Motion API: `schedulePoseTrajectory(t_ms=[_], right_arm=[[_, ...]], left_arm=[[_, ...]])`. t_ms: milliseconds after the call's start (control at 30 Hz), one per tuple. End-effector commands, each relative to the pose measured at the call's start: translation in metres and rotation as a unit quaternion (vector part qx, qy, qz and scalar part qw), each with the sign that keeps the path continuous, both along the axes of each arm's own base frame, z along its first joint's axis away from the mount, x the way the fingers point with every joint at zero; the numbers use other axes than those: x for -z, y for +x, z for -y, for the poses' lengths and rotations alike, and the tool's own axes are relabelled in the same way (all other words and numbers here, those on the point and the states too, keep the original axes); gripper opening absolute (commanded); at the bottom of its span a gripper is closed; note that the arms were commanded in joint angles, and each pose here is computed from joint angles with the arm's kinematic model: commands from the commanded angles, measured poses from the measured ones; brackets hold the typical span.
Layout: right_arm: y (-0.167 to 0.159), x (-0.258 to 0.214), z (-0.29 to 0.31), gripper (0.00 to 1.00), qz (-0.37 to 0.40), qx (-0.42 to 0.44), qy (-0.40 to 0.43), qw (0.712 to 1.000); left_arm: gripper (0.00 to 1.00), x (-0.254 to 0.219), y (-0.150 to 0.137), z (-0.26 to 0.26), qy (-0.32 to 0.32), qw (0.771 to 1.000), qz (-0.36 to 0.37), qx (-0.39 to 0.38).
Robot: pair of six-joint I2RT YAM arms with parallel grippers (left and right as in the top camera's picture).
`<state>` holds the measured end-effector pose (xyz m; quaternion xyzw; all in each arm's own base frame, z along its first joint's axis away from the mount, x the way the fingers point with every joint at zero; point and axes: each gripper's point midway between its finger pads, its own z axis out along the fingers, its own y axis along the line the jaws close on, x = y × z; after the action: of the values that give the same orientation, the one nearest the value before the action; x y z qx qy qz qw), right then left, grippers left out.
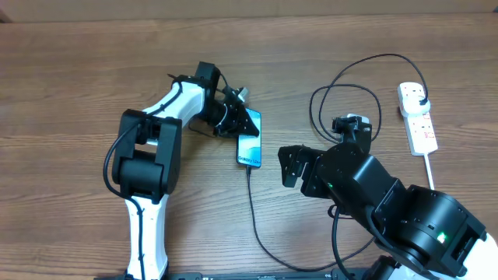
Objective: Plug charger to phone and switch on socket
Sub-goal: 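Lower the phone flat onto the table with the left gripper, then open the left gripper and retract the left arm from the phone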
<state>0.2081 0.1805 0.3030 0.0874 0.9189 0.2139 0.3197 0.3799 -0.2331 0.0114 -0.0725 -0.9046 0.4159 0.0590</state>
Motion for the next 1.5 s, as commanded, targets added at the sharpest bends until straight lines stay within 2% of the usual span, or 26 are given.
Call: schedulePoseTrajectory(t_ms=[0,167,433,500,600,633,1000,1200,1467], right_arm=[[0.004,-0.006,0.0,1.0,0.002,0.023,0.019,1.0],[0.007,0.0,-0.003,1.0,-0.011,0.033,0.018,0.999],[0.011,0.016,-0.014,1.0,-0.04,0.039,0.008,0.998],[0.012,0.019,-0.015,1.0,-0.046,0.043,0.007,0.998],[0.012,0.021,-0.015,1.0,-0.053,0.056,0.015,0.997],[0.012,0.021,-0.015,1.0,-0.053,0.057,0.015,0.997],[0.014,0.02,-0.015,1.0,-0.053,0.068,0.024,0.996],[0.014,0.02,-0.015,1.0,-0.054,0.07,0.024,0.996],[0.016,0.02,-0.011,1.0,-0.052,0.087,0.025,0.995]], left_arm=[[0.29,0.01,0.001,-0.005,0.05,0.999,0.017,0.015],[0.29,0.021,-0.006,-0.018,0.104,0.994,0.007,0.018],[0.62,0.035,-0.006,-0.039,0.176,0.984,0.011,0.017],[0.65,0.037,-0.006,-0.044,0.189,0.982,0.013,0.018],[0.93,0.041,-0.006,-0.053,0.218,0.976,0.015,0.019],[1.0,0.043,-0.006,-0.056,0.228,0.973,0.016,0.02],[1.0,0.051,-0.01,-0.086,0.313,0.949,0.015,0.028],[1.0,0.043,-0.003,-0.109,0.38,0.925,0.025,-0.001],[1.0,-0.033,0.014,-0.122,0.401,0.909,0.11,-0.037]])
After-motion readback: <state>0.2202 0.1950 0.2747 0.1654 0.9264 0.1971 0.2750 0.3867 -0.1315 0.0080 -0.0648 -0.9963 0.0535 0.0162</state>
